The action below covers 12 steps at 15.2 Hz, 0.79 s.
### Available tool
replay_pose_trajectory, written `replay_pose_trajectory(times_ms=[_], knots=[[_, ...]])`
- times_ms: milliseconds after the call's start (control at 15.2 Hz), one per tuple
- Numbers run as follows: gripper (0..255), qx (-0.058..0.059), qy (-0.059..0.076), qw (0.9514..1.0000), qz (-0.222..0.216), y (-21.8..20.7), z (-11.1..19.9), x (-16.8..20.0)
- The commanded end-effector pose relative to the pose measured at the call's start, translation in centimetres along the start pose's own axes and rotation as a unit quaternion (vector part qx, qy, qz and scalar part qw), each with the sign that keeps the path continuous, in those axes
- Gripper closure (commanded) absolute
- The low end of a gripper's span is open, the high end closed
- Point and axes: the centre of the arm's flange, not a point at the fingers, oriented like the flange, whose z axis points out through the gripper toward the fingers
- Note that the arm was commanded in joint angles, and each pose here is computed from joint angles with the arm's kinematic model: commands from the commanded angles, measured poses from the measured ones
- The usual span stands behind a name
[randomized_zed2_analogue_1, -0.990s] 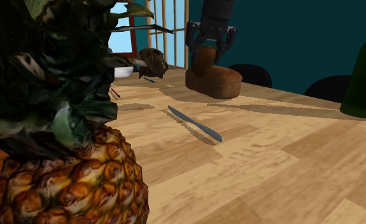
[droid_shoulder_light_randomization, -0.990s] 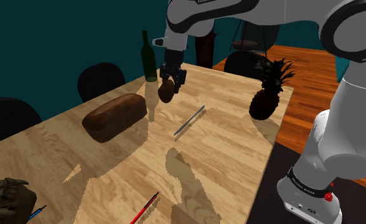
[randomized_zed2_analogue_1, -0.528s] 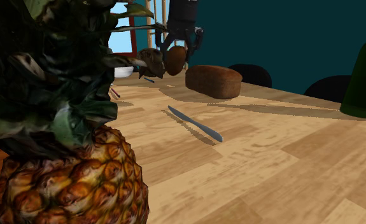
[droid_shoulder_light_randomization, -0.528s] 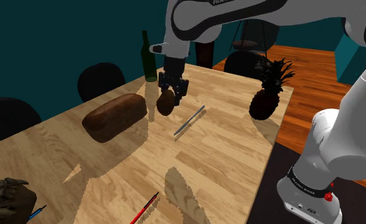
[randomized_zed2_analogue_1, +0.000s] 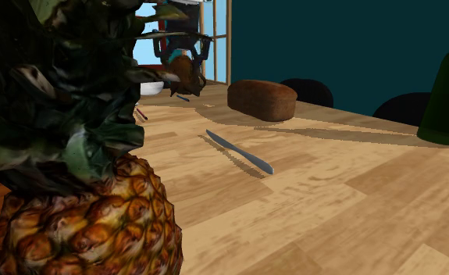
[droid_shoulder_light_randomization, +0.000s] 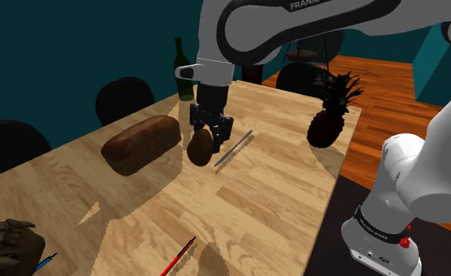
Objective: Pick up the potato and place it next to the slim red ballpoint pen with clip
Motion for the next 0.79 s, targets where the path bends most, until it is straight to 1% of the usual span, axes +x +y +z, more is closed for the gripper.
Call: replay_pose_trajectory(times_ms=[0, 528, 726], knots=[[255, 0.000, 0.000, 1.0000, 0.001, -2.0, 0.6, 1.6], [255, 0.000, 0.000, 1.0000, 0.001, -10.1, 3.1, 8.6], [255, 0.000, 0.000, 1.0000, 0.001, -10.0, 4.6, 8.1]])
